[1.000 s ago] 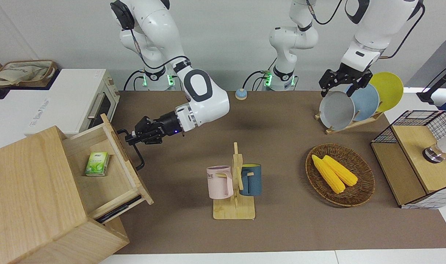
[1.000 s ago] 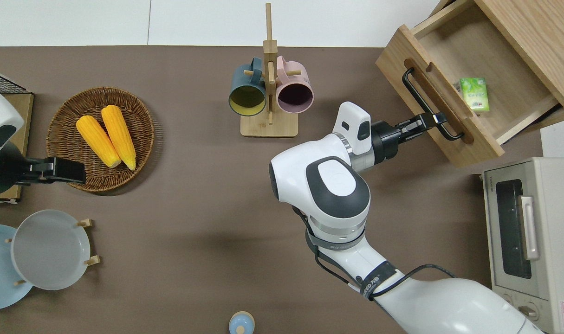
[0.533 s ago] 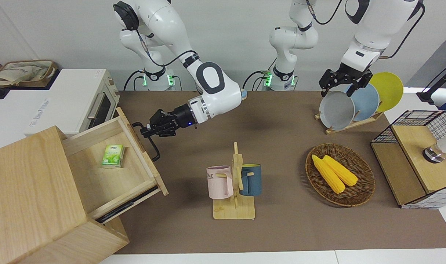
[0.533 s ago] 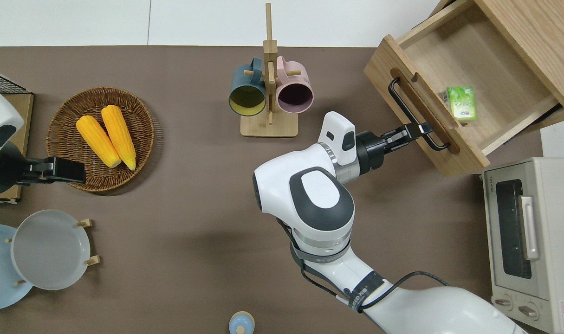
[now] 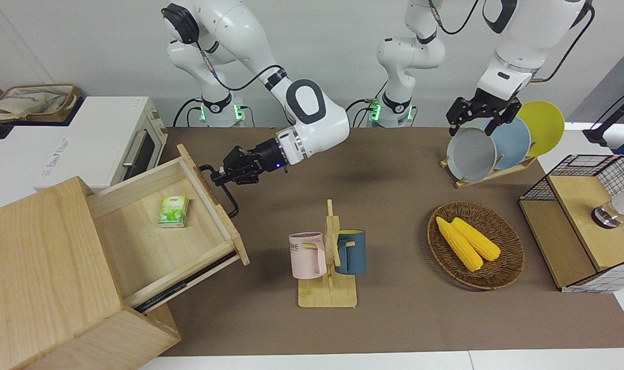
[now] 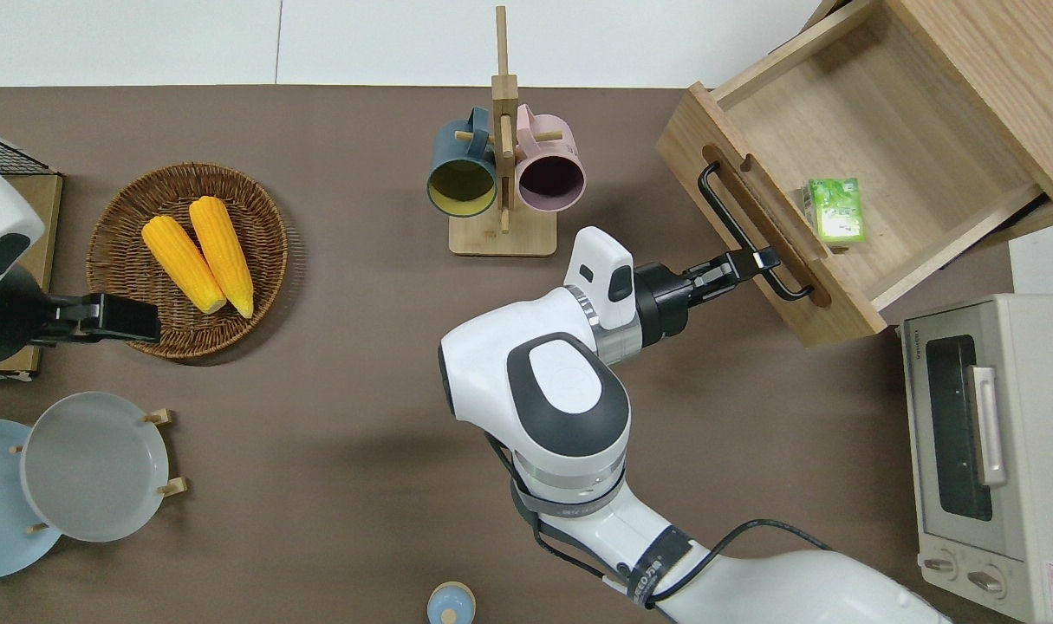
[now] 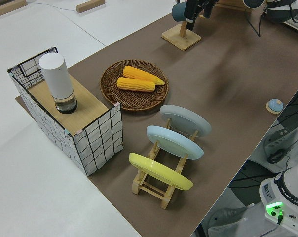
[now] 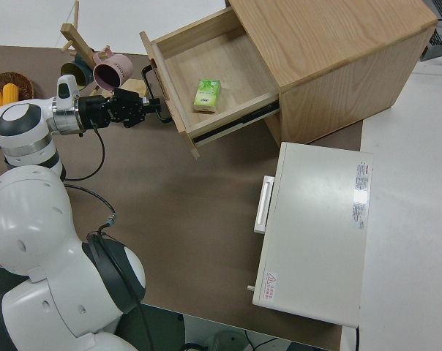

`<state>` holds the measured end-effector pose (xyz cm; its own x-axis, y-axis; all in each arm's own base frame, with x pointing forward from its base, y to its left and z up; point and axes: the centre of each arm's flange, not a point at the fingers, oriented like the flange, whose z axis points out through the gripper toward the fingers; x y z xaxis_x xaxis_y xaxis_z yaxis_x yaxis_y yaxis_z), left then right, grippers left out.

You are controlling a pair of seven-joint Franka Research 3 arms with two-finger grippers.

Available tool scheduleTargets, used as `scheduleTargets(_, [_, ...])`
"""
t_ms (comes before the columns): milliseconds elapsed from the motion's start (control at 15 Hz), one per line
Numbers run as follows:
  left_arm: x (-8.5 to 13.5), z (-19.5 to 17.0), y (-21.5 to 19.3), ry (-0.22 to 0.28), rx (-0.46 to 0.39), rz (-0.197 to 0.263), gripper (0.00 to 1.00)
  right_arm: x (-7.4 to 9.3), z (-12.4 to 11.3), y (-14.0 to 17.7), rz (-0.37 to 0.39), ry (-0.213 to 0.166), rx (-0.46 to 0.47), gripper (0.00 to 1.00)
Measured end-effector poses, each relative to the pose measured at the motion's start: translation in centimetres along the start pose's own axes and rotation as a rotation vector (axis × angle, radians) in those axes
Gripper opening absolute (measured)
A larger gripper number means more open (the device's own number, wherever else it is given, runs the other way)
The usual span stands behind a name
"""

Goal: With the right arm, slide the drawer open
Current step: 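Pull the handle with the right gripper toward the robot, sliding the drawer out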

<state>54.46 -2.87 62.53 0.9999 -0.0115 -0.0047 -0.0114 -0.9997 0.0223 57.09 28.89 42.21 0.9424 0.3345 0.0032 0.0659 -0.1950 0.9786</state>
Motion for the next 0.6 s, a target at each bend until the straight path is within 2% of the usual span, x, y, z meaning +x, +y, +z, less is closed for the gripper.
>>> scheduleTargets(600, [0.0,0.0,0.0,0.000,0.000,0.000,1.00,-0.7,-3.0,-0.2,0.006,-0.006,0.032,0.18])
